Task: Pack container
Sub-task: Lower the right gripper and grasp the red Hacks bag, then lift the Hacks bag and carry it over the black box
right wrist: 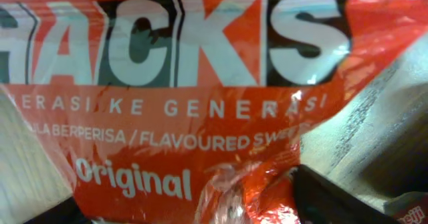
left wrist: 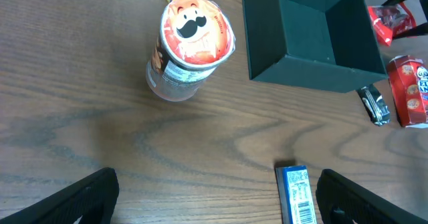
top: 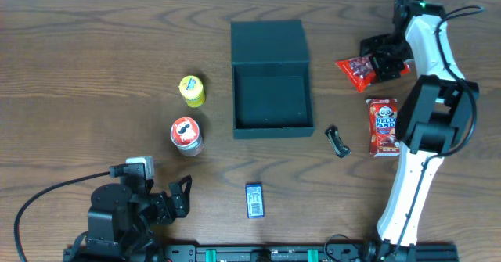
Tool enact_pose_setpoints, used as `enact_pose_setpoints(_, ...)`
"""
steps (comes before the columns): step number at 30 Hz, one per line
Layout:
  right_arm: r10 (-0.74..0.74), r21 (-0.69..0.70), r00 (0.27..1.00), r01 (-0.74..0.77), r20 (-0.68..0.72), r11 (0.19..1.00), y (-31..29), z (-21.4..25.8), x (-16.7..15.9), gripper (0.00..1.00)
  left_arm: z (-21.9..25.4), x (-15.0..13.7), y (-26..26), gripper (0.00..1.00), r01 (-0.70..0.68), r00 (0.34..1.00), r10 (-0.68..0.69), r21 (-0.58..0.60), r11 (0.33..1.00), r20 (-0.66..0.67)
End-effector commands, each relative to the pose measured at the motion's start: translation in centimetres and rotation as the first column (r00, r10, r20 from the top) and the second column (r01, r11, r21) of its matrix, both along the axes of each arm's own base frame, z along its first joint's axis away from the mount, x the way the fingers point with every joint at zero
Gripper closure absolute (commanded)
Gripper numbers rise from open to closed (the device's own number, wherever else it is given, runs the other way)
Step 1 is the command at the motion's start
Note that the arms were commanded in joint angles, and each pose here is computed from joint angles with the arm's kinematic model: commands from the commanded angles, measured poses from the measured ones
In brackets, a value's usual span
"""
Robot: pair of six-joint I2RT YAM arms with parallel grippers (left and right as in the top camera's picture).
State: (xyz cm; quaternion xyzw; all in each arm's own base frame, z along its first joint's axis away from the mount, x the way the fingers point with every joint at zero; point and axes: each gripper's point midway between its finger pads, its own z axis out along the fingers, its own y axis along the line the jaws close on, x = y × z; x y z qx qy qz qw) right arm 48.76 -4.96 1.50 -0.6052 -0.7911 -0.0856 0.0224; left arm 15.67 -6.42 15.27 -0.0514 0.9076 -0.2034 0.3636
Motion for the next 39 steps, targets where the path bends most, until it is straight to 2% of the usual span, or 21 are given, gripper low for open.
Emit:
enact_pose_setpoints(1,-0.017,0.020,1.000,0.017,0.017,1.000,-0.5,0.5,0.5,0.32,0.5,0.1,0.2,0.05,-0.005,1.000,0.005,0.006,1.000,0.012)
enact_pose_setpoints(3,-0.017,0.021,1.000,0.016,0.024,1.000,-0.6,0.7,0.6,0.39,0.5,0.1,0.2,0.05,-0.007,1.000,0.006,0.007,1.000,0.012)
enact_pose_setpoints(11,-0.001,0.015,0.999,0.001,0.040,1.000,-0.9,1.4,0.9,0.54,0.5,0.1,0.2,0.05,-0.007,1.000,0.007,0.008,1.000,0.012)
enact_pose_setpoints(24,0.002,-0.014,1.000,-0.001,0.026,1.000,-1.3,1.3,0.6,0.53,0.5,0.1,0.2,0.05,-0.007,1.000,0.007,0.008,1.000,0.012)
enact_pose_setpoints(27,0.007,-0.023,1.000,-0.006,0.022,1.000,-1.4,1.2,0.5,0.80,0.5,0.1,0.2,0.05,-0.007,1.000,0.007,0.008,1.000,0.012)
enact_pose_setpoints(28,0.006,-0.023,1.000,-0.006,0.019,1.000,-1.4,1.2,0.5,0.85,0.5,0.1,0.2,0.05,-0.007,1.000,0.007,0.008,1.000,0.012)
enact_pose_setpoints(33,0.006,-0.022,1.000,-0.005,0.019,1.000,-1.4,1.2,0.5,0.87,0.5,0.1,0.2,0.05,-0.007,1.000,0.007,0.008,1.000,0.012)
enact_pose_setpoints(35,0.006,-0.021,1.000,-0.006,0.012,1.000,-1.4,1.2,0.3,0.91,0.5,0.1,0.2,0.05,-0.007,1.000,0.007,0.008,1.000,0.012)
enact_pose_setpoints(36,0.006,-0.020,1.000,-0.006,0.007,1.000,-1.3,1.2,0.2,0.97,0.5,0.1,0.2,0.05,-0.005,1.000,0.005,0.010,1.000,0.014)
enact_pose_setpoints(39,0.005,-0.020,1.000,-0.005,0.008,1.000,-1.4,1.8,0.0,0.98,0.5,0.1,0.2,0.05,-0.005,1.000,0.005,0.011,1.000,0.014)
